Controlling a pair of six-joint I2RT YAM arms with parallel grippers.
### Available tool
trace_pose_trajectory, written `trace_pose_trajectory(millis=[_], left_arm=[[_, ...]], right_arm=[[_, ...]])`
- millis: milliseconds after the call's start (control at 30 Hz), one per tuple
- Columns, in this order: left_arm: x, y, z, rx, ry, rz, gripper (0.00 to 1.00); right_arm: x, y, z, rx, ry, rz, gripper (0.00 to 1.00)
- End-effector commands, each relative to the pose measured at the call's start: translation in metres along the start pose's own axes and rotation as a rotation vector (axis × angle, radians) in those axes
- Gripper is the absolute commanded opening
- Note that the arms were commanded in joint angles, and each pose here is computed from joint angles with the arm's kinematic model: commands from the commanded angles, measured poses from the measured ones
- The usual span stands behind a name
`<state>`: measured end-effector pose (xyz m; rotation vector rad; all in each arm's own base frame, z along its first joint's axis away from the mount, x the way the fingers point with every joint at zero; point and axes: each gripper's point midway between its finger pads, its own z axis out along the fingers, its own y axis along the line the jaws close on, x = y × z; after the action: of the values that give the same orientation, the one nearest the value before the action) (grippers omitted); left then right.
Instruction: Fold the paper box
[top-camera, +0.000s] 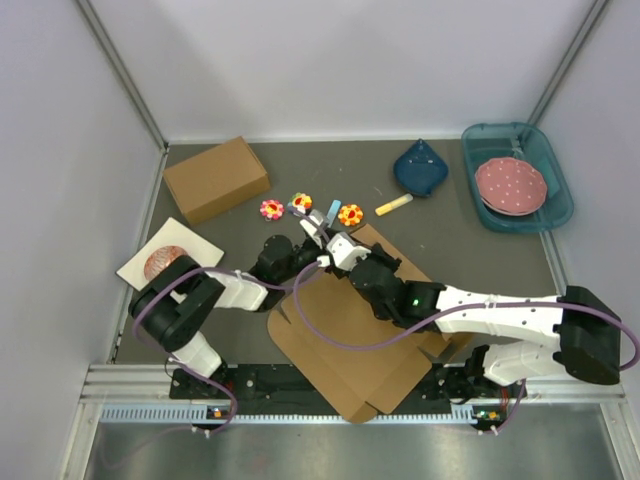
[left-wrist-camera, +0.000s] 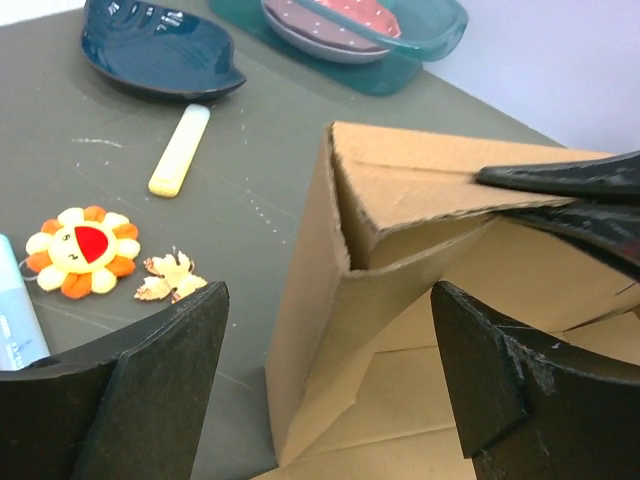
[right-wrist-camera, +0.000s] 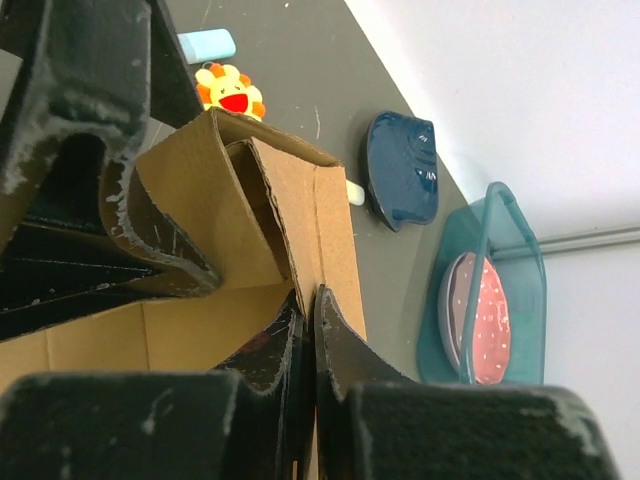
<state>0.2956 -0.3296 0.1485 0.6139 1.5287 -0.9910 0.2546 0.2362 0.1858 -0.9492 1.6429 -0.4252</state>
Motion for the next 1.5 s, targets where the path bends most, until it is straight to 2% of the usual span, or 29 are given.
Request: trace_pose_trajectory(millis=[0,100,200,233,333,367,433,467,567,733,933,1100,1467], left_arm=[[-0.194,-0.048,-0.026,0.138,-0.677,0.213,0.87],[-0.191,-0.048,-0.021,0.153,-0.664,0.23,0.85],[-0.181,-0.045,-0.013,0.16,-0.636,0.231,0.77],[-0.178,-0.044,-0.011,0.158,-0.63,0.23,0.7],[-0.169,-0.041,-0.008,0.156,-0.608,0.229,0.61],[-0.165,-0.039,-0.007,0.15,-0.599,0.229,0.61],[-0.163,-0.036,-0.008,0.135,-0.594,0.225,0.66],[-0.163,-0.036,-0.011,0.13,-0.596,0.223,0.75],[-0.171,-0.039,-0.019,0.121,-0.618,0.225,0.83],[-0.184,-0.044,-0.034,0.116,-0.654,0.273,0.86],[-0.157,-0.021,-0.058,-0.004,-0.598,0.28,0.89],[-0.145,-0.02,-0.066,-0.006,-0.578,0.252,0.9],[-0.188,-0.047,-0.092,0.05,-0.702,0.272,0.92]], right_arm=[[0.018,0.081,-0.01,-0.347,0.007,0.01,0.0],[0.018,0.082,-0.01,-0.351,0.01,0.01,0.0],[0.018,0.083,-0.01,-0.355,0.01,0.012,0.0],[0.017,0.082,-0.01,-0.356,0.01,0.014,0.0],[0.018,0.084,-0.011,-0.363,0.013,0.011,0.0],[0.019,0.083,-0.01,-0.358,0.014,0.011,0.0],[0.018,0.082,-0.01,-0.359,0.011,0.012,0.0],[0.018,0.082,-0.01,-0.359,0.011,0.012,0.0],[0.018,0.082,-0.01,-0.357,0.014,0.005,0.0],[0.017,0.08,-0.01,-0.35,0.011,0.003,0.0],[0.019,0.078,-0.011,-0.344,0.009,0.003,0.0],[0.022,0.079,-0.01,-0.339,0.016,-0.005,0.0],[0.022,0.081,-0.008,-0.339,0.017,-0.006,0.0]])
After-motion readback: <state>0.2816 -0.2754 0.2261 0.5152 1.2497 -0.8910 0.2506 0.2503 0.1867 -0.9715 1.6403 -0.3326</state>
